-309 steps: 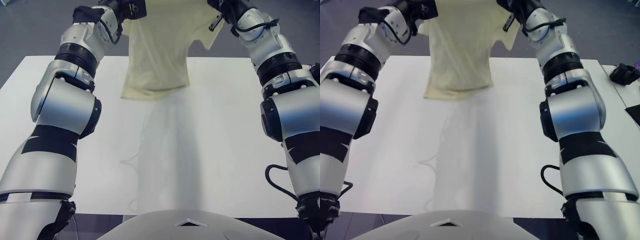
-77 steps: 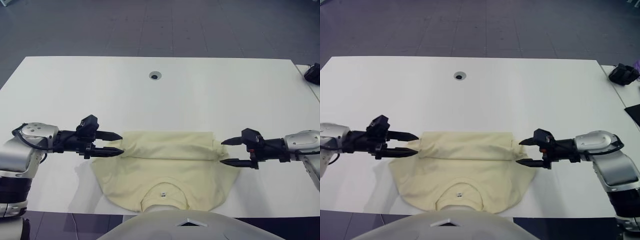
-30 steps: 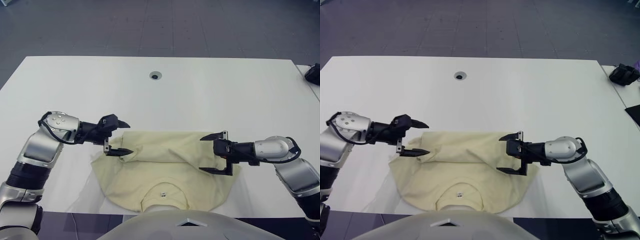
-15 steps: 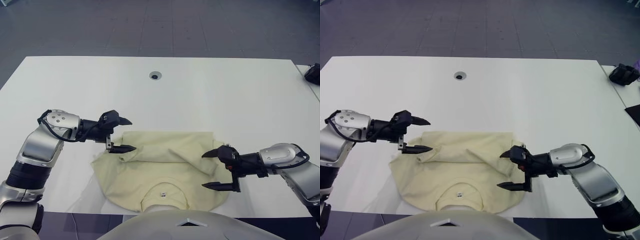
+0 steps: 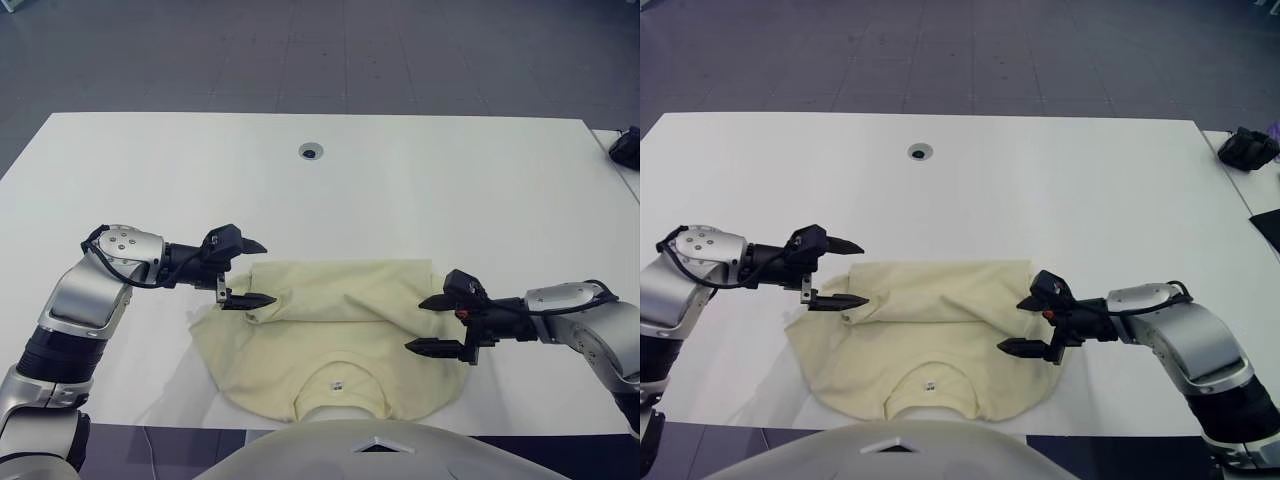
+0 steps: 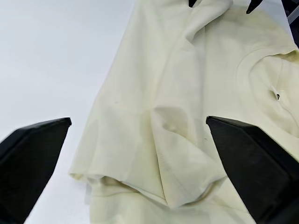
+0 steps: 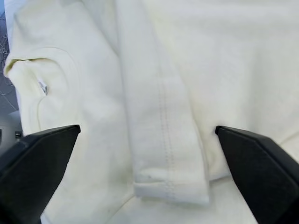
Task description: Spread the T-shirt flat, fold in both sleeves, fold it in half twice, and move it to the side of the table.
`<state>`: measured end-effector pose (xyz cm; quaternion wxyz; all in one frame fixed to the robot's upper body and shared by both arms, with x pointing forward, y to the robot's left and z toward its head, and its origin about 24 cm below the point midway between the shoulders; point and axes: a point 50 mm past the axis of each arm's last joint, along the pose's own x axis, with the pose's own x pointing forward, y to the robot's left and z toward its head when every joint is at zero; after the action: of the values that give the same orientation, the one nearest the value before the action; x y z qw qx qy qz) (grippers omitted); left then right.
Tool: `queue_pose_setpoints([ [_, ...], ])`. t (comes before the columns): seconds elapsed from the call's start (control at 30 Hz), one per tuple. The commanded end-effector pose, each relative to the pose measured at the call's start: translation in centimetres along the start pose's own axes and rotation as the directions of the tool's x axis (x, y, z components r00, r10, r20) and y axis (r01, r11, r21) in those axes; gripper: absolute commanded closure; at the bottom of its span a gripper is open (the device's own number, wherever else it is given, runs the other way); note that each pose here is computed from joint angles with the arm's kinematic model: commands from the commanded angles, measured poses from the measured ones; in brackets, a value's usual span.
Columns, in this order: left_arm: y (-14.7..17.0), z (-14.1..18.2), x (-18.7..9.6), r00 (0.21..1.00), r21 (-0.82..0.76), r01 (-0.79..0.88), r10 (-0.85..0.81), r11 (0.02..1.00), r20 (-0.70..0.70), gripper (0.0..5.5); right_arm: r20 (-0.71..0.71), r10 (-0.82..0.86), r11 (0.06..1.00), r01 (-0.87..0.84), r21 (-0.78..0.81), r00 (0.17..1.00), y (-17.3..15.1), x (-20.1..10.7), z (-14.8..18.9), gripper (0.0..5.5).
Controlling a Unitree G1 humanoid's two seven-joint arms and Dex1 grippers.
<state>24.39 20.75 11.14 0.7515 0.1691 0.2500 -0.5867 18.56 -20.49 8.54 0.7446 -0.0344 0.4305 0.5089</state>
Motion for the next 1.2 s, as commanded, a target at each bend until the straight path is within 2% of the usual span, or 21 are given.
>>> queue_pose_setpoints([
  [0.03, -0.1, -0.1, -0.2, 1.000, -0.006, -0.008, 0.008, 1.000, 0.001, 0.10, 0.001, 0.021, 0.999, -0.021, 0.034, 1.000, 0.3, -0.5, 0.2, 0.68],
  [0.33, -0.1, -0.1, -0.1, 1.000, -0.006, -0.013, 0.013, 1.000, -0.002, 0.10, -0.001, 0.025, 0.998, -0.025, 0.051, 1.000, 0.3, -0.4, 0.3, 2.32],
  [0.67, 0.0, -0.1, -0.1, 1.000, -0.004, -0.007, 0.007, 1.000, -0.007, 0.10, 0.014, 0.018, 0.999, -0.019, 0.046, 1.000, 0.3, -0.8, 0.7, 3.82],
  [0.93, 0.0, -0.2, -0.2, 1.000, -0.005, -0.014, 0.014, 1.000, -0.007, 0.10, -0.016, 0.052, 0.998, -0.052, -0.027, 0.999, 1.5, -0.6, 0.8, 5.19],
  [1.0, 0.0, -0.2, -0.2, 1.000, -0.005, -0.016, 0.016, 1.000, -0.006, 0.10, -0.034, 0.051, 0.998, -0.052, -0.047, 0.998, 1.7, -0.4, 0.6, 5.46],
  [1.2, 0.3, 0.0, -0.5, 0.999, -0.007, -0.035, 0.035, 0.999, -0.001, 0.10, -0.105, 0.040, 0.991, -0.053, -0.124, 0.994, 2.4, 0.1, -0.4, 5.49],
])
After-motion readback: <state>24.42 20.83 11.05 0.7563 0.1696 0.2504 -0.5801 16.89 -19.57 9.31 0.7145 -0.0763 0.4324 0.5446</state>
